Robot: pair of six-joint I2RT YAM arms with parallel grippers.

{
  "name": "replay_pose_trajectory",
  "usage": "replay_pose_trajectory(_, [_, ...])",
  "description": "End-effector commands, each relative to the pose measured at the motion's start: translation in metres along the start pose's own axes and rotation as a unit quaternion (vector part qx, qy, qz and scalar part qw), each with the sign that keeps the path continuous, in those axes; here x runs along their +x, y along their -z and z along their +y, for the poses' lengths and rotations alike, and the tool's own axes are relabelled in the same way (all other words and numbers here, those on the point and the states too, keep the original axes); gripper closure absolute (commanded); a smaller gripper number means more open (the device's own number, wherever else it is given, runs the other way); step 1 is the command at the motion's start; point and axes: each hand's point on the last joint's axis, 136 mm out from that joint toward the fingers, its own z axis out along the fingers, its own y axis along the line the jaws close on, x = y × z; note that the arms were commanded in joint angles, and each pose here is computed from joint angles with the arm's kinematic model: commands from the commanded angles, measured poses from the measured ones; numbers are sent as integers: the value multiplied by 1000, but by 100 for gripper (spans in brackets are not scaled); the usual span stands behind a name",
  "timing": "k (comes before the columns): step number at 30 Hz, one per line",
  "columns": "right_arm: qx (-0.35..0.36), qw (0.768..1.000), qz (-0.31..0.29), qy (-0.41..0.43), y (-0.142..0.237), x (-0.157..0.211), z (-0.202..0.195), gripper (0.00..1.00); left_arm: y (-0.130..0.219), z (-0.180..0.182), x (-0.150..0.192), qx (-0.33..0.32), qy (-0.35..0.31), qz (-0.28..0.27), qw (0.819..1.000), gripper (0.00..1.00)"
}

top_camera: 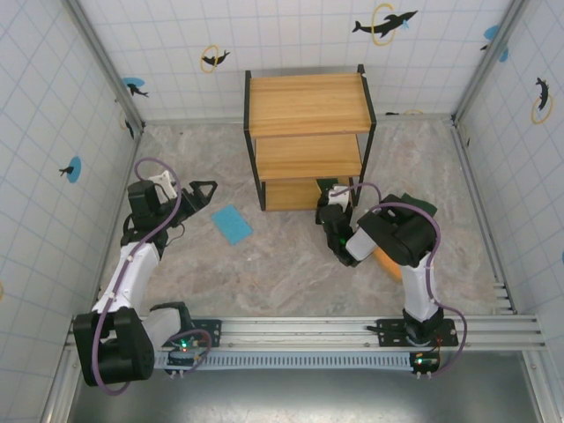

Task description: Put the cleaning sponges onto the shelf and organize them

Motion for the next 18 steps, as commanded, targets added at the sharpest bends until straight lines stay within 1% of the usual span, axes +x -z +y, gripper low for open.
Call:
replay_pose_trajectory(1, [12, 999, -16, -30, -4, -20, 0, 44, 0, 0, 1, 10, 2, 0, 1000, 2])
replay_pose_trajectory(8, [23, 999, -15, -41, -7, -16, -4, 44, -1, 0, 2, 11, 4, 3, 1000, 2])
replay_pose_trajectory(10, [29, 999, -14, -42, -6, -19, -5, 42, -1, 0, 2, 12, 4, 3, 1000, 2])
replay_pose_trajectory(14, [30, 998, -21, -47, -4, -27, -5, 42, -2, 2, 3, 11, 6, 5, 1000, 2])
replay_pose_trajectory(18, [25, 999, -23, -40, -9, -35, 3, 42, -3, 3, 4, 11, 8, 7, 1000, 2])
